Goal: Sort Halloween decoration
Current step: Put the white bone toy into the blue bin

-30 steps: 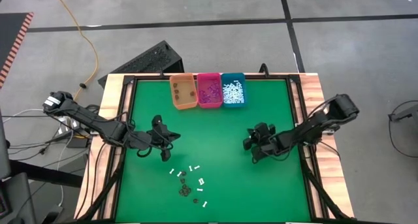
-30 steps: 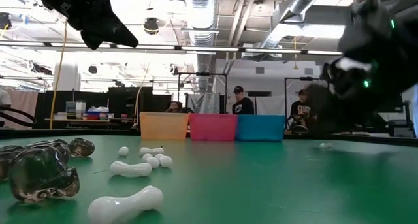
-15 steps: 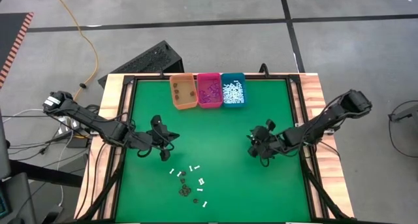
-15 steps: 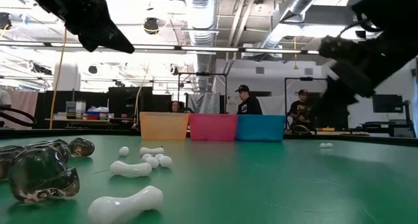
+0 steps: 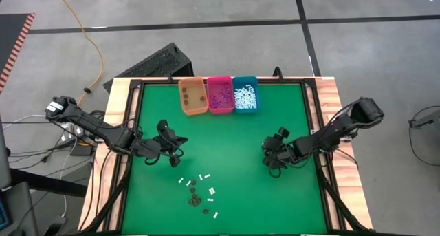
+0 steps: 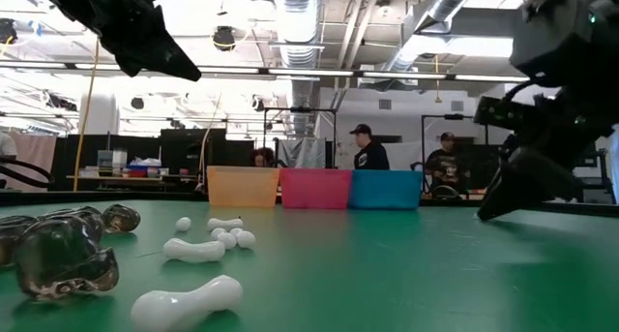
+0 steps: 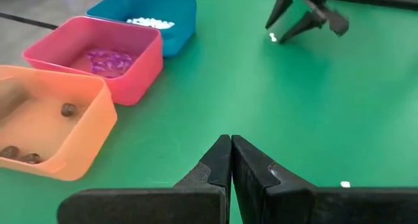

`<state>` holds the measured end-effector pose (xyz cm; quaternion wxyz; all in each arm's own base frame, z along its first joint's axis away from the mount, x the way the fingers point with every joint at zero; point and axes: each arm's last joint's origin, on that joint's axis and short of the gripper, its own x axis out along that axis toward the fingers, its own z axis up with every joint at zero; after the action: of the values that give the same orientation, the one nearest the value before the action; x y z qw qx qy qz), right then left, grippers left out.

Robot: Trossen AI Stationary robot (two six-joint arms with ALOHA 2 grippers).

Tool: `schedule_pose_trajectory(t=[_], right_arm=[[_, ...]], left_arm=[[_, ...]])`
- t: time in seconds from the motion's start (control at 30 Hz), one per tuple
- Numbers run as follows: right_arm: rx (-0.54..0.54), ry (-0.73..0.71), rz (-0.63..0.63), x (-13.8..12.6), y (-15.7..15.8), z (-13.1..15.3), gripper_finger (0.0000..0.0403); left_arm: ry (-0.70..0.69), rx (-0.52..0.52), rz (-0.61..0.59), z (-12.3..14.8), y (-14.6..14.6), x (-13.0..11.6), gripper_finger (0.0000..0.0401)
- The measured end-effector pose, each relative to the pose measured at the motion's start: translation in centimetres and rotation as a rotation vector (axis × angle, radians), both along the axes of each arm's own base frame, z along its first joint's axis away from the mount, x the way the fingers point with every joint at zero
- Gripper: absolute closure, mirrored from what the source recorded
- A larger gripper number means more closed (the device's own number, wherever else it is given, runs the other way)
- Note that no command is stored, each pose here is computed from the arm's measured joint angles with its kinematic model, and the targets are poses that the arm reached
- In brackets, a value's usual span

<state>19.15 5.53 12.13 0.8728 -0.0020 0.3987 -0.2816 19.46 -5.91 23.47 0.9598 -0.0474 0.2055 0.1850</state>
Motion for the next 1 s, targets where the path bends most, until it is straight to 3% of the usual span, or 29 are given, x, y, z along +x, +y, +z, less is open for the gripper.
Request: schedule_pose_trajectory(t=[0.17,0.37,0.5,0.77,1.0], right_arm=[[0.003,0.001,-0.035,0.2,-0.9,-2.0,0.0185],[0.113,0.045,-0.033,0.5,-1.7,-3.0,0.0199],[0.168,0.045,-0.028,0.6,-1.8,-2.9,0.0246],[0.205,-0.005,-0.015,0.7,-1.7,-2.3,0.0378],[0.269,-0.084,-0.008,1.5,-1.7,-1.0,0.0383]], left_arm=[[-0.007,-0.008,0.014,0.0,0.0,0.0,0.0401],[-0.009,-0.015,0.017,0.0,0.0,0.0,0.0401],[-0.01,-0.016,0.019,0.0,0.0,0.0,0.0401],[-0.014,-0.029,0.023,0.0,0.0,0.0,0.0401],[-0.01,-0.028,0.022,-0.1,0.0,0.0,0.0401]])
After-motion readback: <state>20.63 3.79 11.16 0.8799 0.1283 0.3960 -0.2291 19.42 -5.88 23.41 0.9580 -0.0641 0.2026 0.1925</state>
